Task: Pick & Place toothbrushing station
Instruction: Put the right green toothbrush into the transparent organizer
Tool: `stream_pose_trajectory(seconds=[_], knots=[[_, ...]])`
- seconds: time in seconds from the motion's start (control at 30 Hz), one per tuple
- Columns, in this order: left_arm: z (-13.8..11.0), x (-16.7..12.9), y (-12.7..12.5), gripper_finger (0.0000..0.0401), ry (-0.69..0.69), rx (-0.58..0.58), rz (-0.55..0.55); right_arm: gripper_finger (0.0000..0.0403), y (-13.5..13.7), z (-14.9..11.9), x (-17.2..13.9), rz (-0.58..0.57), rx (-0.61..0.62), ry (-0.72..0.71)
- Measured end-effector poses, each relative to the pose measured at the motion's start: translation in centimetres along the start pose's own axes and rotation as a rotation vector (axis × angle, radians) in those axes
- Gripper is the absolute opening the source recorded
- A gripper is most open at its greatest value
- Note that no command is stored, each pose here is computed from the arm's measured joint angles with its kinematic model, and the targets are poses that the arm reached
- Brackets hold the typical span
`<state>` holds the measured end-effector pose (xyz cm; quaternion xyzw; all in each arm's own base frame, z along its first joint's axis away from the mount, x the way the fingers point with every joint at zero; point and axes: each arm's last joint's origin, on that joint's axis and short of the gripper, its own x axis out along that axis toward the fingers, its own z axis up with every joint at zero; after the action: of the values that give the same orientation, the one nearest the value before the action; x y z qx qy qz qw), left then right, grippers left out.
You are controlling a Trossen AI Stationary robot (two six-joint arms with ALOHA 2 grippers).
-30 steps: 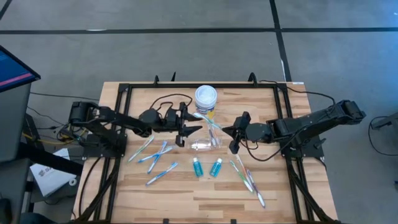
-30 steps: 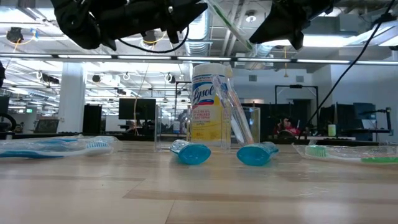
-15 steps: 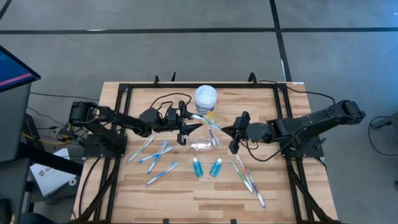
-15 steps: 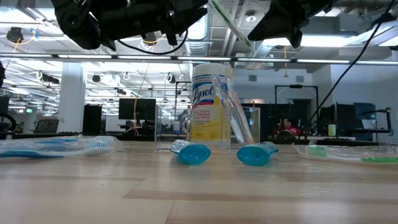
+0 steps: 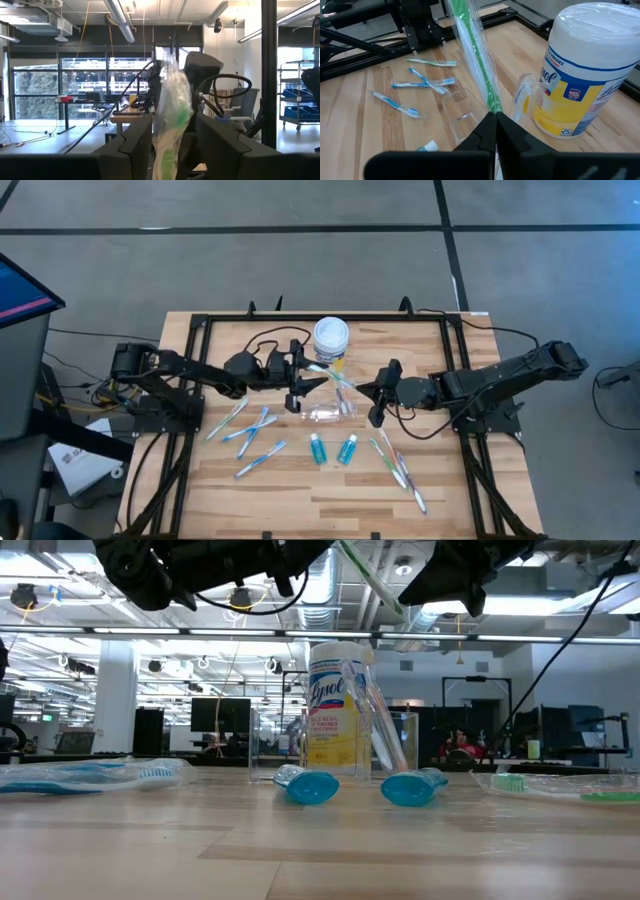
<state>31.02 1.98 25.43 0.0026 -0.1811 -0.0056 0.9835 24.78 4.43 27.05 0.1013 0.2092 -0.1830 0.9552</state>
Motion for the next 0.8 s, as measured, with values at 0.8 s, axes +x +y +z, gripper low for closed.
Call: stream_pose_trajectory(seconds=[0.8], knots=[[1.0,-0.9,-0.1,0.0007,0.208,-0.027,0.010,0.0000,-0.2,-0.4,0.0,-0.021,-0.018,0.036]])
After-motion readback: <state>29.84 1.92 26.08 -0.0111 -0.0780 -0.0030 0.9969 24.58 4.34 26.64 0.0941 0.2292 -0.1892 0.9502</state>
